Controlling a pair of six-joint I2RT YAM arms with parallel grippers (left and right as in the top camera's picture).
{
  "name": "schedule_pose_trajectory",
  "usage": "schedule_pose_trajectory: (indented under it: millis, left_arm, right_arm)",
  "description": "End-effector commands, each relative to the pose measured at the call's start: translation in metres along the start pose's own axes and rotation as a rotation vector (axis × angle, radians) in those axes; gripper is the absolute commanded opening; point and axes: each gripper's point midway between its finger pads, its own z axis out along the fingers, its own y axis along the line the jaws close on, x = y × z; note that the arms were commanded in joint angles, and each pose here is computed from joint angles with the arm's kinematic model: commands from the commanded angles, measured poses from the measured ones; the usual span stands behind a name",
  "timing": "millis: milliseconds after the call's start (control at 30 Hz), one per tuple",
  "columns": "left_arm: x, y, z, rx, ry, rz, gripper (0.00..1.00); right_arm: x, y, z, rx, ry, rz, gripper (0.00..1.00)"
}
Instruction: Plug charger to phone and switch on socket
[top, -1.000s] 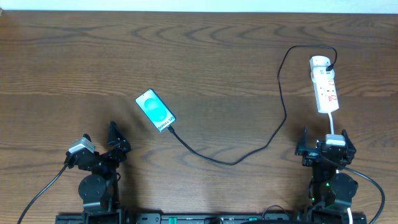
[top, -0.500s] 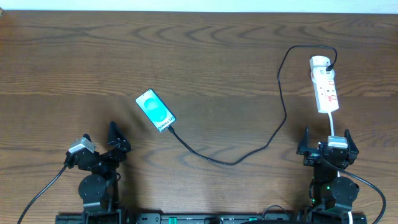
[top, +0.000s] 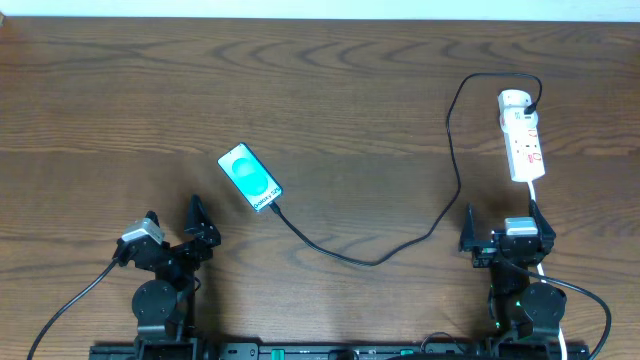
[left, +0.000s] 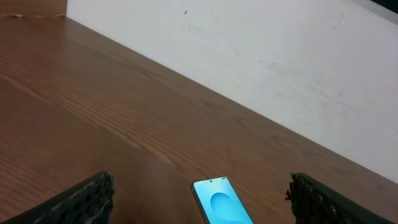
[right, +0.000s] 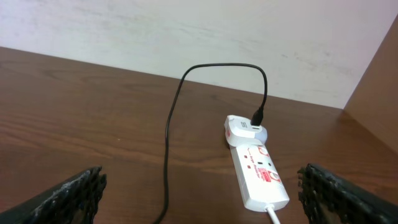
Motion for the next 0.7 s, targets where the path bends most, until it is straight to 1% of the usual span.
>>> schedule_pose_trajectory:
  millis: [0, 667]
  left_arm:
    - [0.0139, 0.0076, 0.0008, -0.026, 0.036, 0.012, 0.91]
    - [0.0151, 0.0081, 0.0009, -0.029, 0.042, 0.013, 0.91]
  right_arm:
    - [-0.0003, 0.0015, -0.0003, -0.005, -0.004, -0.011, 0.99]
    - [0.0, 0.0016, -0.0003, -0.006, -0.002, -0.011, 0.99]
